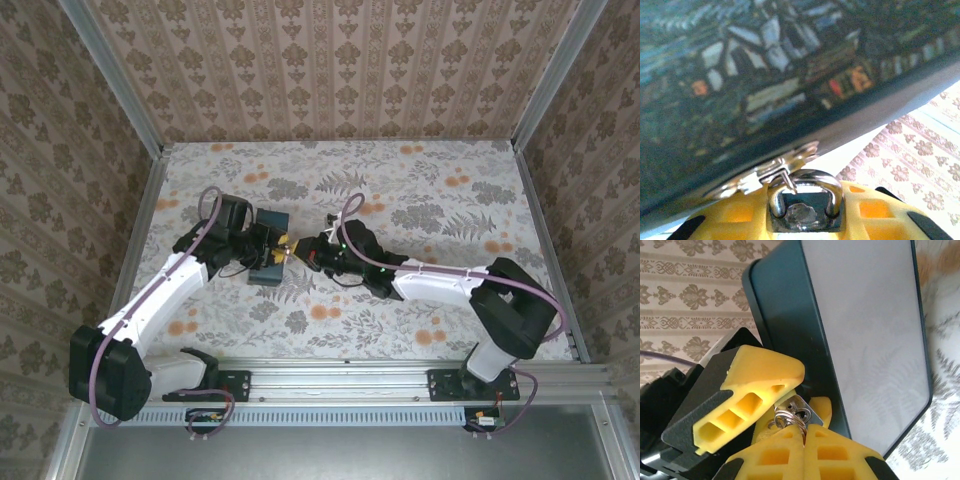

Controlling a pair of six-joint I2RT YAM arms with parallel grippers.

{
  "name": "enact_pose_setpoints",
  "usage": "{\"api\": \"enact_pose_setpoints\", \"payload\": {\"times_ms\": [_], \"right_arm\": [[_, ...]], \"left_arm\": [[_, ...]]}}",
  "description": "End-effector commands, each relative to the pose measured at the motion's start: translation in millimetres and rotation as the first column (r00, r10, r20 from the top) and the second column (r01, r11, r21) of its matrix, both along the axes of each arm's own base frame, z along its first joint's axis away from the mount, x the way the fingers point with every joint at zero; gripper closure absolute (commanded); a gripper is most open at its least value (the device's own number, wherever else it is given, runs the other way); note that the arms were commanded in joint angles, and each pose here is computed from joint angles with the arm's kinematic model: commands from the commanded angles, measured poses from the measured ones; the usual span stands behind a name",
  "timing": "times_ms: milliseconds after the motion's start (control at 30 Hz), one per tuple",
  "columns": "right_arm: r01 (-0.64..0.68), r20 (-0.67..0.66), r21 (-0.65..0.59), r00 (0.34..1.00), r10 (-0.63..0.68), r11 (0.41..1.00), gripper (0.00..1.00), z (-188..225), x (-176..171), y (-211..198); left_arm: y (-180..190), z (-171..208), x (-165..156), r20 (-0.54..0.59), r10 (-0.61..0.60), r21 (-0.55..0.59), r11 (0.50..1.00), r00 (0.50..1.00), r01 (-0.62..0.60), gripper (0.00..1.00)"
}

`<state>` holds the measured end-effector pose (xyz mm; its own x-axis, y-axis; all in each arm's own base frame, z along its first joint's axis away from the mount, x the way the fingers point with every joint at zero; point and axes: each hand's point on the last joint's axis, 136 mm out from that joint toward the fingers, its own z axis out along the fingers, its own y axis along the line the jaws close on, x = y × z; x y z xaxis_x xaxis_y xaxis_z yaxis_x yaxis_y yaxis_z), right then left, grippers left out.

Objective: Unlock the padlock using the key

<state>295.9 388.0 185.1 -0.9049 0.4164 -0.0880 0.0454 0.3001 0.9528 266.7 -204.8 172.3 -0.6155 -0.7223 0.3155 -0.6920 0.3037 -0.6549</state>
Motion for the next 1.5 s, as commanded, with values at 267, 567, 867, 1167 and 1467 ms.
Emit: {"api": "enact_pose_setpoints", "payload": {"times_ms": [267,567,867,1167,1467], "right_arm": [[-0.279,0.031,-0.25,0.955,0.296,0.927,0.76,-3.5,-10.9,-48.5],[-0.216,0.474,-0.592,0.686,0.552,0.776,0.76,32.9,-24.8,-69.4],[0.353,0.585,-0.727,-0.13,0.801,0.589,0.63,44.9,-52.8,-34.8],[0.676,0.288,-0.593,-0.33,0.899,0.438,0.61,22.3,-37.1,-10.5],[0.779,0.228,-0.461,-0.358,0.905,0.424,0.62,24.1,-26.6,5.6]], "left_arm": [[-2.8,20.8,-18.8,0.016,-0.096,-0.068,0.993,0.995,0.097,1.0],[3.8,17.7,-21.8,-0.008,-0.11,-0.039,0.993,0.994,0.11,1.0],[3.4,25.9,-19.8,-0.003,-0.123,-0.034,0.992,0.992,0.123,1.0],[1.2,23.5,-22.2,-0.022,-0.133,-0.048,0.99,0.991,0.132,1.0],[0.0,23.8,-23.9,-0.022,-0.138,-0.063,0.989,0.99,0.136,1.0]]}}
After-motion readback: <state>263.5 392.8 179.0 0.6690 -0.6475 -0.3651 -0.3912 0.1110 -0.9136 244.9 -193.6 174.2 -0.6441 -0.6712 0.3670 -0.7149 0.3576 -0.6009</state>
